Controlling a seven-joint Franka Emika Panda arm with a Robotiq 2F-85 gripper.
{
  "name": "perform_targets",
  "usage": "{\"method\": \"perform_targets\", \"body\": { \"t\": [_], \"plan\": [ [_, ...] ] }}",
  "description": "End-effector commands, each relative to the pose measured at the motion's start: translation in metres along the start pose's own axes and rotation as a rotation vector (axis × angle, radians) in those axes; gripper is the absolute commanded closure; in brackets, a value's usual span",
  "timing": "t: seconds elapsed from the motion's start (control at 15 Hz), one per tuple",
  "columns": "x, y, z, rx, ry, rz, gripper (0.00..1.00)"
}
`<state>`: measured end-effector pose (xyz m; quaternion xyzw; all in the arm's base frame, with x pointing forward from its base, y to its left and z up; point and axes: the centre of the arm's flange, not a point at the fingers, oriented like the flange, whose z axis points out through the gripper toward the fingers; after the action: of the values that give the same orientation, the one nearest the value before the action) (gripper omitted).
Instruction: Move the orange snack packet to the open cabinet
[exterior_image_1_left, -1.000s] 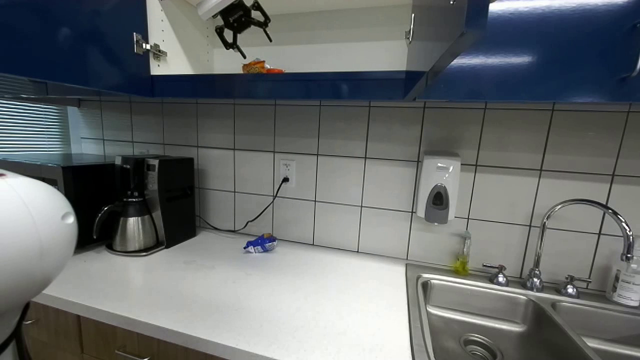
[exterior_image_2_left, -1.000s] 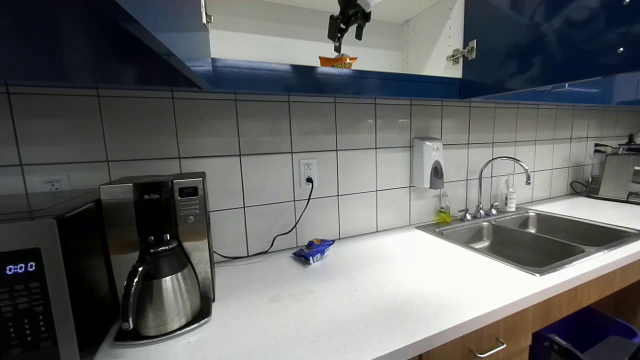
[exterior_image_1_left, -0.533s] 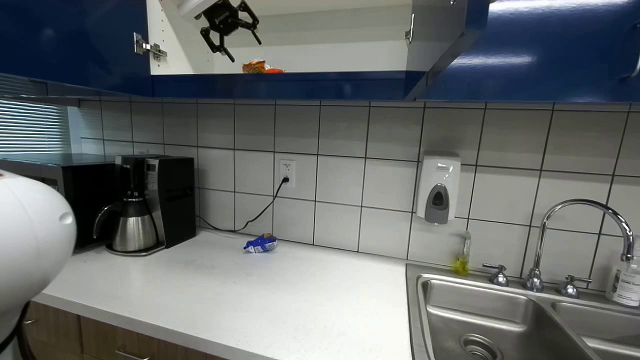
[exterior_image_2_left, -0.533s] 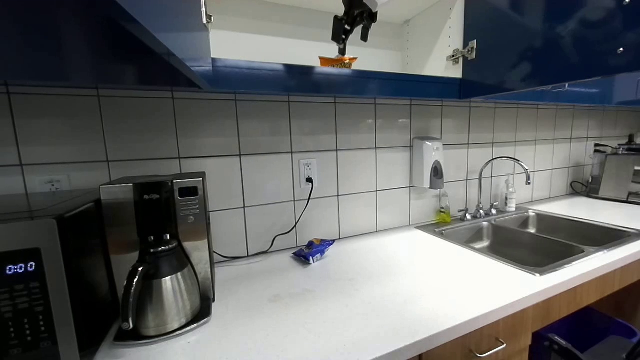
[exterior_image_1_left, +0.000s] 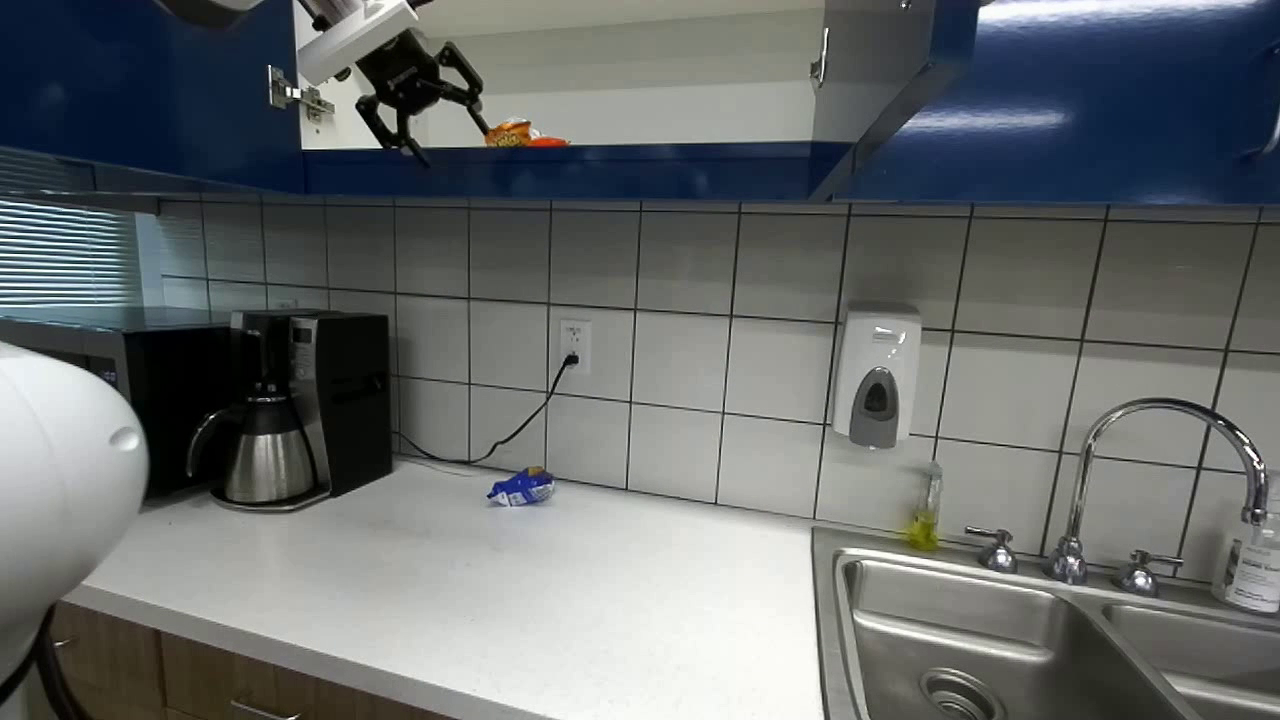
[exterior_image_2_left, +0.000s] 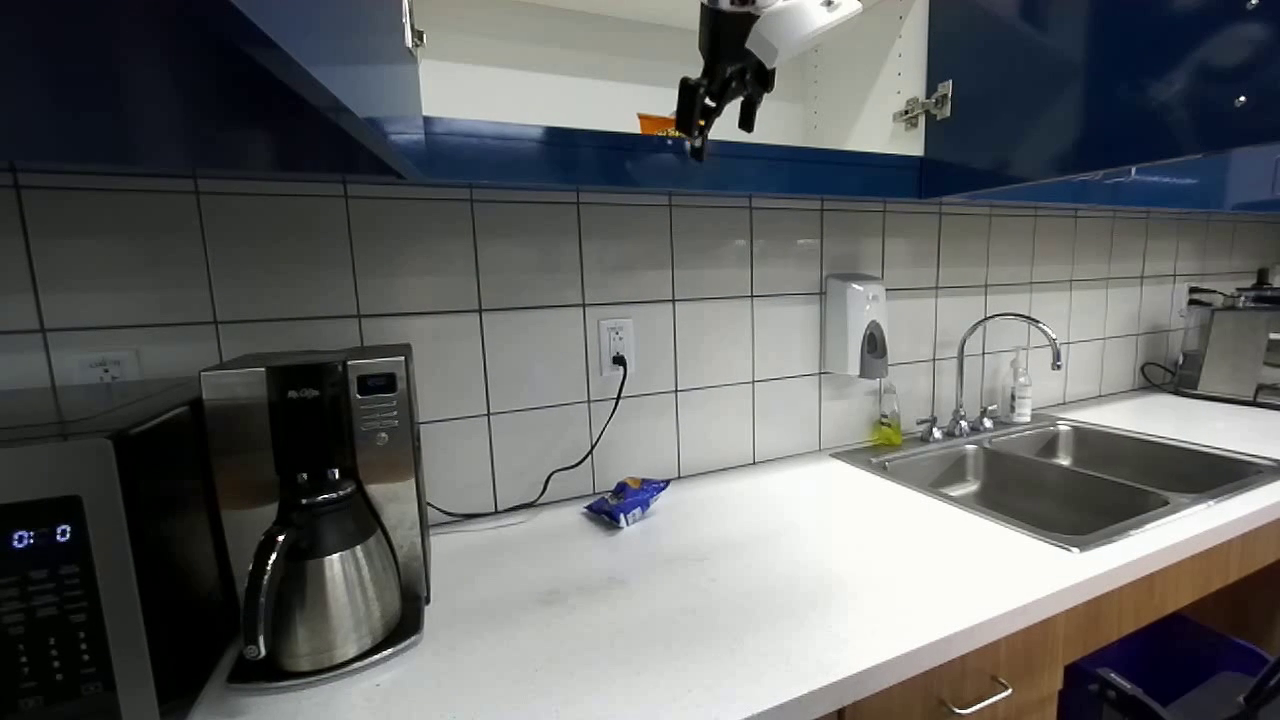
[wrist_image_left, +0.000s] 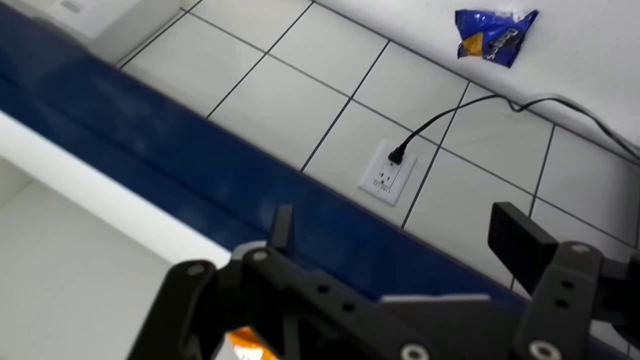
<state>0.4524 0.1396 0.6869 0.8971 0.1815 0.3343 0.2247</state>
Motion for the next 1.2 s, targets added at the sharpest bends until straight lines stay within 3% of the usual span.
{"method": "perform_targets", "body": {
  "t": [0.0,0.6,1.13],
  "plan": [
    [-0.054,-0.024,0.027,0.055,-0.051,0.044,0.00],
    [-0.149,-0.078,0.153,0.389,-0.342,0.151,0.00],
    [-0.205,-0.121,0.224,0.653,-0.547,0.189,0.00]
  ]
}}
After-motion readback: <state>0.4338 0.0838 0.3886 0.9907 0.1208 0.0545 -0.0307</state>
